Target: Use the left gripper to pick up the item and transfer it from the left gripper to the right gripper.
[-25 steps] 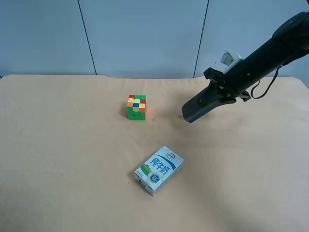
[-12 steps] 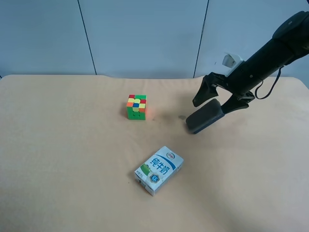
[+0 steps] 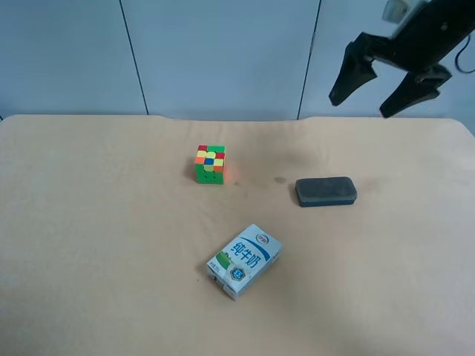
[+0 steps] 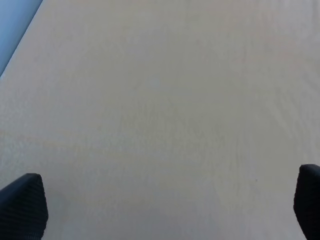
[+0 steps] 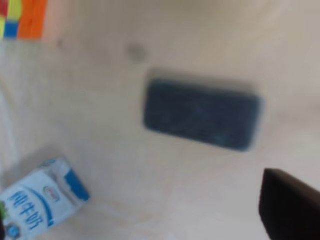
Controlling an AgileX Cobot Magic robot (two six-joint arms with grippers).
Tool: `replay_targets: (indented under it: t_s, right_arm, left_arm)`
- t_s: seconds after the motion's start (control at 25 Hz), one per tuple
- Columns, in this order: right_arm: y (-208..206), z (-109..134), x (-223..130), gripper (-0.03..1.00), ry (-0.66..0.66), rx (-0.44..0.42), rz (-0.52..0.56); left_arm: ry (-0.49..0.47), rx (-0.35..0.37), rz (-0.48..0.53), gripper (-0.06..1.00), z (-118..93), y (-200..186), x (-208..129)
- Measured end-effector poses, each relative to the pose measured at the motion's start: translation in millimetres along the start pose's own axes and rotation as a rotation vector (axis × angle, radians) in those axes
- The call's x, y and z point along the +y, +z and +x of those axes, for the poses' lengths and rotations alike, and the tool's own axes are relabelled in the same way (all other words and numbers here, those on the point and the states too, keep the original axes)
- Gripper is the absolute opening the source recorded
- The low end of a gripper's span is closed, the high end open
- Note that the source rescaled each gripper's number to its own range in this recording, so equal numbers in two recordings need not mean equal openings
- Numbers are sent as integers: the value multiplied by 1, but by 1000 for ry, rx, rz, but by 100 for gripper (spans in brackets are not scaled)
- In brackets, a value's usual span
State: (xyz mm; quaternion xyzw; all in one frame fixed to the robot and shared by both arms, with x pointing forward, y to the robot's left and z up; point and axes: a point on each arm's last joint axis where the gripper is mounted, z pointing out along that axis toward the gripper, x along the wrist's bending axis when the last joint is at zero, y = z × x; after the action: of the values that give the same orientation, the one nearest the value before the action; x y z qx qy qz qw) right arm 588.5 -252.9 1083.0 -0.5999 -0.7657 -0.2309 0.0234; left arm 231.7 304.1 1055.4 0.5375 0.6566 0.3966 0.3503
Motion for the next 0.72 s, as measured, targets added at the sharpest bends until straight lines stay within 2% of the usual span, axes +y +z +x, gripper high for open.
replay_targets:
  t_s: [0.24,0.36,0.48,0.72]
  right_arm:
    - [-57,11,-16,100,-29,-168,-108]
    - [-81,19,-35,100,-44,-224,-155]
    - [-96,27,-66,100,-57,-267,-172]
    - [-101,34,-133,100,-66,-312,-154]
  left_arm:
    - [0,0,0,100,0,0,0]
    - [0,0,0,100,0,0,0]
    - [0,0,0,100,0,0,0]
    - [0,0,-1,100,0,0,0]
